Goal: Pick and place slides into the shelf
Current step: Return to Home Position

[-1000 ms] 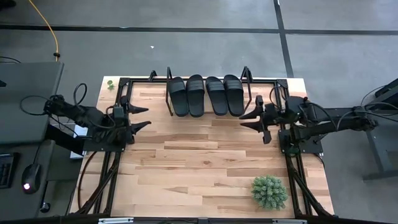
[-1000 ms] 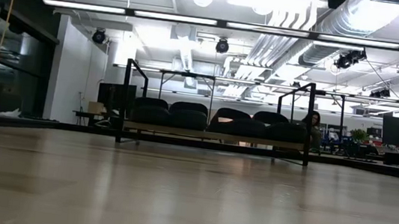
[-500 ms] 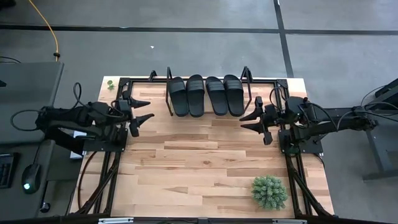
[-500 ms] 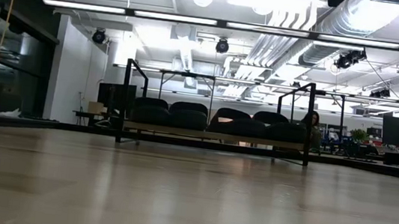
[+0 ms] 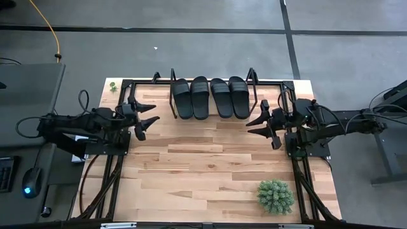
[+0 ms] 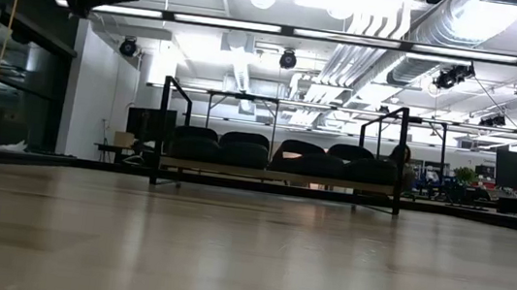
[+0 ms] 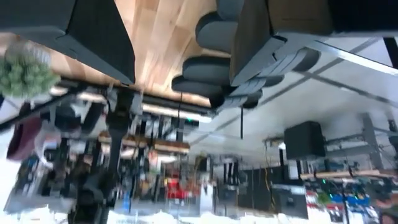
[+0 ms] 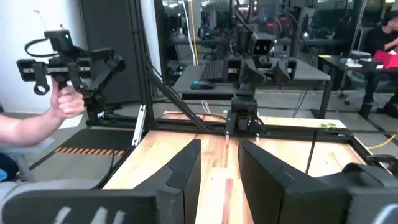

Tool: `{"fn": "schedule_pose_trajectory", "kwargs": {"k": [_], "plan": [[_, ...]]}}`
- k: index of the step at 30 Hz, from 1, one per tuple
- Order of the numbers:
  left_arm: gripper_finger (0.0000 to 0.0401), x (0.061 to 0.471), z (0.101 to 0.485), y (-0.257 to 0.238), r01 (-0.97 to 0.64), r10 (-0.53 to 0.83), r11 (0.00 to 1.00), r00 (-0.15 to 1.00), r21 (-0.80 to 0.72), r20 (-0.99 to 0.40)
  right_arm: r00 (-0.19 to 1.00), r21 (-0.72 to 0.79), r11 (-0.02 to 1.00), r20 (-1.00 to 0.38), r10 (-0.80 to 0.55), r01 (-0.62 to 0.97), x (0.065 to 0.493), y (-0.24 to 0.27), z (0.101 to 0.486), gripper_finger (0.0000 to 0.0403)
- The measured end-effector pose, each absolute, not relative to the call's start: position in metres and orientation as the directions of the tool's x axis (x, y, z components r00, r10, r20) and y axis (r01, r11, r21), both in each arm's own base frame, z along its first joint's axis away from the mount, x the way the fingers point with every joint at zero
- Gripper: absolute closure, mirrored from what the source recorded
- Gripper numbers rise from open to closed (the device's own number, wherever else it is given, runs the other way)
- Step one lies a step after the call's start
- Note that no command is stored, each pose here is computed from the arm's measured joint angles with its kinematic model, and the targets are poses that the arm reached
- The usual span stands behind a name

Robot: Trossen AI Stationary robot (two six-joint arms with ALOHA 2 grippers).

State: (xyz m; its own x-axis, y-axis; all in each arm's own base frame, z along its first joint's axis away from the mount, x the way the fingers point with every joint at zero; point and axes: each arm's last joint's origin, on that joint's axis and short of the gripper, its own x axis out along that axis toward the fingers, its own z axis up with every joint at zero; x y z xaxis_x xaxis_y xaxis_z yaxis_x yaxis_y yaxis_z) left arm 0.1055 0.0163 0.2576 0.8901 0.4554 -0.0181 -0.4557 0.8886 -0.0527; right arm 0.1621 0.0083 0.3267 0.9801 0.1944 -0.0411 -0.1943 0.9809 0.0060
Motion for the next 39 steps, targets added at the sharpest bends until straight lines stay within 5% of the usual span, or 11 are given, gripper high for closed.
{"fn": "schedule_pose_trajectory", "kwargs": {"k": [39], "plan": [[0.0155,0.086,0.204,0.016,-0.459,0.482,0.873,0.863,-0.161,0.154,0.911,-0.045,0.985,0.375,0.171,-0.166,0.104,0.004,0.237,0.0304]]}}
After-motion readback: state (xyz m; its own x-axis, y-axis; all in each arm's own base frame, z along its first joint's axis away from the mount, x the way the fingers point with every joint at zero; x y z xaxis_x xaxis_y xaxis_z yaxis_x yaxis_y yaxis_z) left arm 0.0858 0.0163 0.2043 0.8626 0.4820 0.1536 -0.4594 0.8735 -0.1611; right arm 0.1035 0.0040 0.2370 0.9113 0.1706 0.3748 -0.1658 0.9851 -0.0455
